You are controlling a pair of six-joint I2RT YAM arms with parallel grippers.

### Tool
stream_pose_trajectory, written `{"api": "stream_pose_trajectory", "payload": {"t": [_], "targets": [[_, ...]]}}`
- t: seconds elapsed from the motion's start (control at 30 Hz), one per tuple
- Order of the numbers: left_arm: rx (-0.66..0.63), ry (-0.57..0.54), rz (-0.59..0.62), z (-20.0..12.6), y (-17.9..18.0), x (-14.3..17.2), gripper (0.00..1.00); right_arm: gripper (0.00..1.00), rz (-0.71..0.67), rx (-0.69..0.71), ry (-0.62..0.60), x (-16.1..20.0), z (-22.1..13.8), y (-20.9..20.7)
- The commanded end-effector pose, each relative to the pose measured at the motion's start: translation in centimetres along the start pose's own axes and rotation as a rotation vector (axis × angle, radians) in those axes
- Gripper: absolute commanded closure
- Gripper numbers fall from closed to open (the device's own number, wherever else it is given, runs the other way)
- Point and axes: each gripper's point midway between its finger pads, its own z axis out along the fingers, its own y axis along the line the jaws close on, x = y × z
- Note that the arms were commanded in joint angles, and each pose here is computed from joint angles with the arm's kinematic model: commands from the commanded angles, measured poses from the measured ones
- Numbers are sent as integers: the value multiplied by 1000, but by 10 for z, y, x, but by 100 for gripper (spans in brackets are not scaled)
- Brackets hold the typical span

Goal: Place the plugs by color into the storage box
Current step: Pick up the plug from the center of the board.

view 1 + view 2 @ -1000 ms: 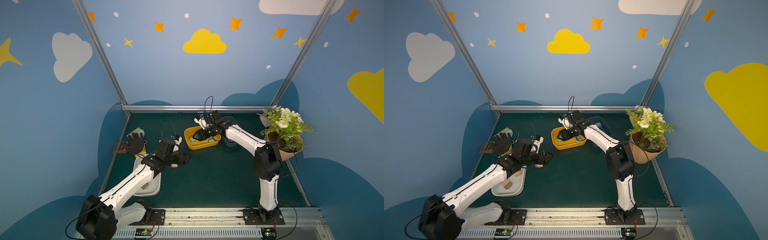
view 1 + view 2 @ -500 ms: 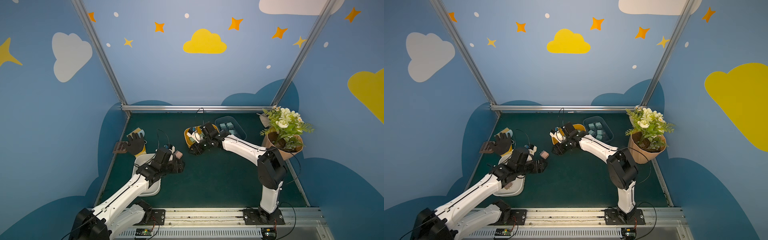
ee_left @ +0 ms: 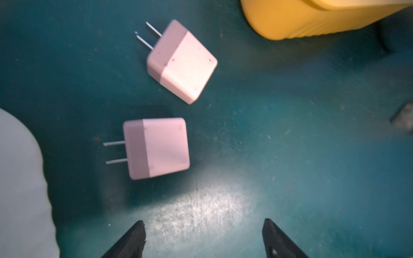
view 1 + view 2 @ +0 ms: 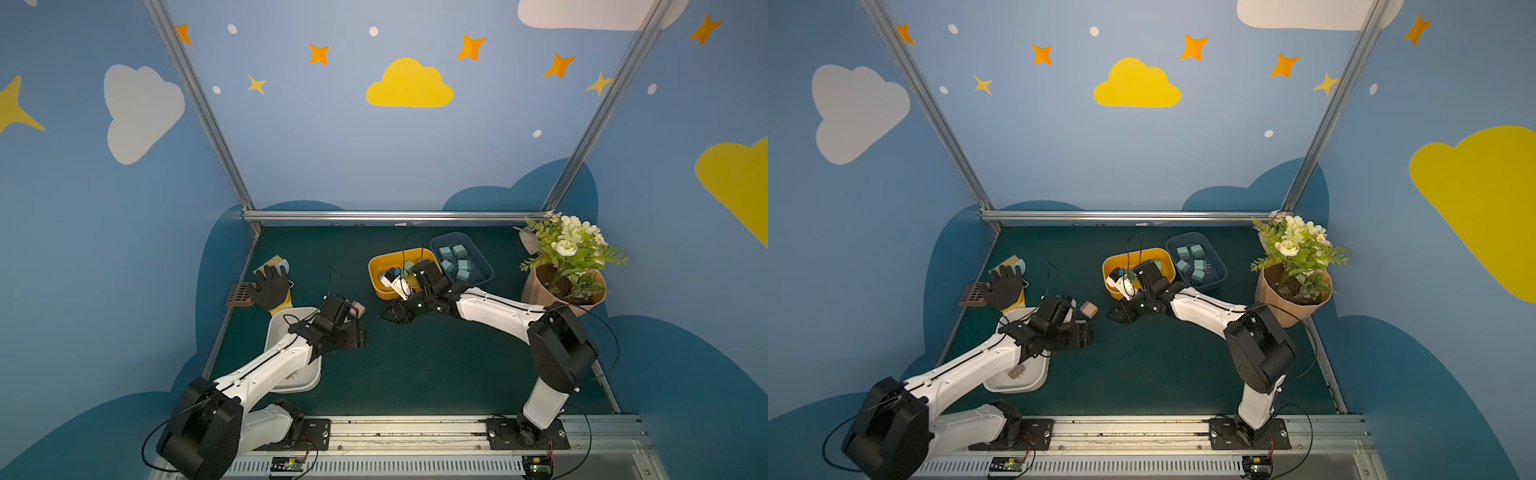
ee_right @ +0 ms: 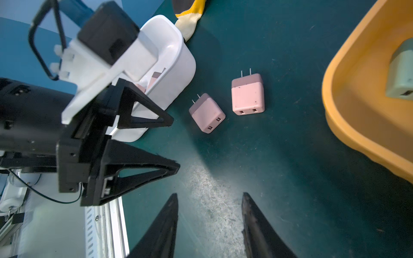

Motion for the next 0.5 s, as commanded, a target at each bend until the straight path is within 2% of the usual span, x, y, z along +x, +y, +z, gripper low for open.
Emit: {"api": "stream_pose_trajectory", "payload": {"t": [0.0, 0.27, 0.33, 0.47], "targets": [[-55, -49, 26, -1, 6, -21, 19, 53, -35, -53, -46, -10, -1, 14], [-99, -13, 62, 17, 12, -32, 26, 55, -11, -35, -87, 3, 0, 9], [-134, 9, 60, 23, 18, -32, 30, 56, 1, -30, -75, 7, 0, 8], [-209, 56, 65, 33, 27, -34, 30, 56, -7, -26, -76, 11, 0, 6]]}}
